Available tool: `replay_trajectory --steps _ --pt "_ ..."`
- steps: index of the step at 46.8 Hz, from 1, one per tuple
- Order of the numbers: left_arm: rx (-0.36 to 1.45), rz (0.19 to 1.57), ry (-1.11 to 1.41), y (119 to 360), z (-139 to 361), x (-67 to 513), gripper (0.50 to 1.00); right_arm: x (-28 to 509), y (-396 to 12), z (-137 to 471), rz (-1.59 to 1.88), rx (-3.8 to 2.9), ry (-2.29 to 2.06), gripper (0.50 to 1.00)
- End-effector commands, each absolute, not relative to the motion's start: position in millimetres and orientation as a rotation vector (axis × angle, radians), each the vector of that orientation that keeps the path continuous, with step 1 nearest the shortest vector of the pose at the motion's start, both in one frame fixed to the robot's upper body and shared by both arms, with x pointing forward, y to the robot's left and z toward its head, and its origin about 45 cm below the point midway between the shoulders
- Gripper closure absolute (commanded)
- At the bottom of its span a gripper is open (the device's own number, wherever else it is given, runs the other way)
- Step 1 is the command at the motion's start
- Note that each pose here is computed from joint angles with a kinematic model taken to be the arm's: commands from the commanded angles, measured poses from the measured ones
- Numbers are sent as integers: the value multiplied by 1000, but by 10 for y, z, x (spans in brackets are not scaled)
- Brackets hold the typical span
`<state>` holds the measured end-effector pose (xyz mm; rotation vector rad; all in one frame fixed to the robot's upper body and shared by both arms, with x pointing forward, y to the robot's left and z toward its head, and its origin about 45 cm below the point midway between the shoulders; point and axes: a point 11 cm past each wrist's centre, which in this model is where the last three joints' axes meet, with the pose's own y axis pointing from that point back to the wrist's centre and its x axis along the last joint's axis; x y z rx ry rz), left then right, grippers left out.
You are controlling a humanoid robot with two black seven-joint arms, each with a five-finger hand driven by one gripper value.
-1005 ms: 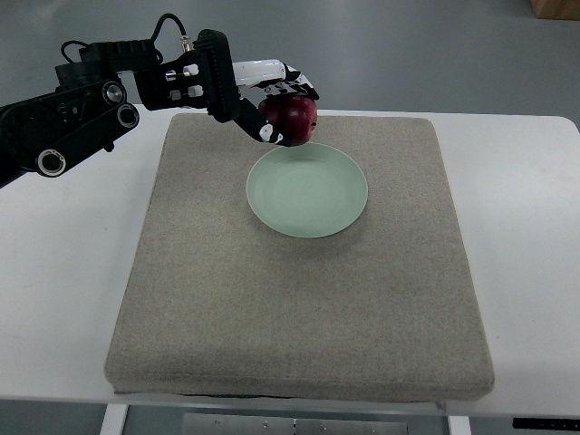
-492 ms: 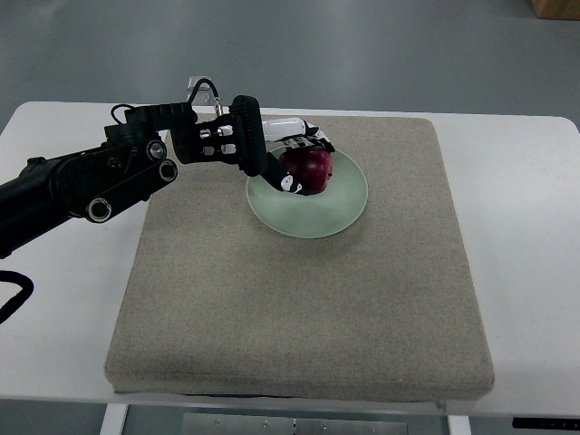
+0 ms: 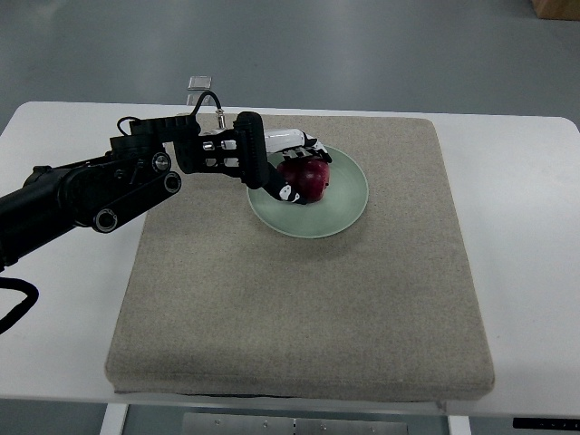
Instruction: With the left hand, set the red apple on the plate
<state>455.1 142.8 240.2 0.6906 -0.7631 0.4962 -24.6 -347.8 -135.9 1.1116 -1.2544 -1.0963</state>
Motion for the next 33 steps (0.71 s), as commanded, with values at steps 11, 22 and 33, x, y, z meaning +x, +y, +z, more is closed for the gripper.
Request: replay_trajectory --steps 11,22,33 --pt "702 506 -758 1470 2386 4572 617 -246 -3477 -1359 -1096 1112 -1254 568" --pt "705 511 -754 1487 2381 4582 527 -246 -3477 -1359 -1096 1112 -1254 570" --pt "675 532 -732 1480 2460 4606 506 -246 -3477 -1359 -1096 1112 -1254 568"
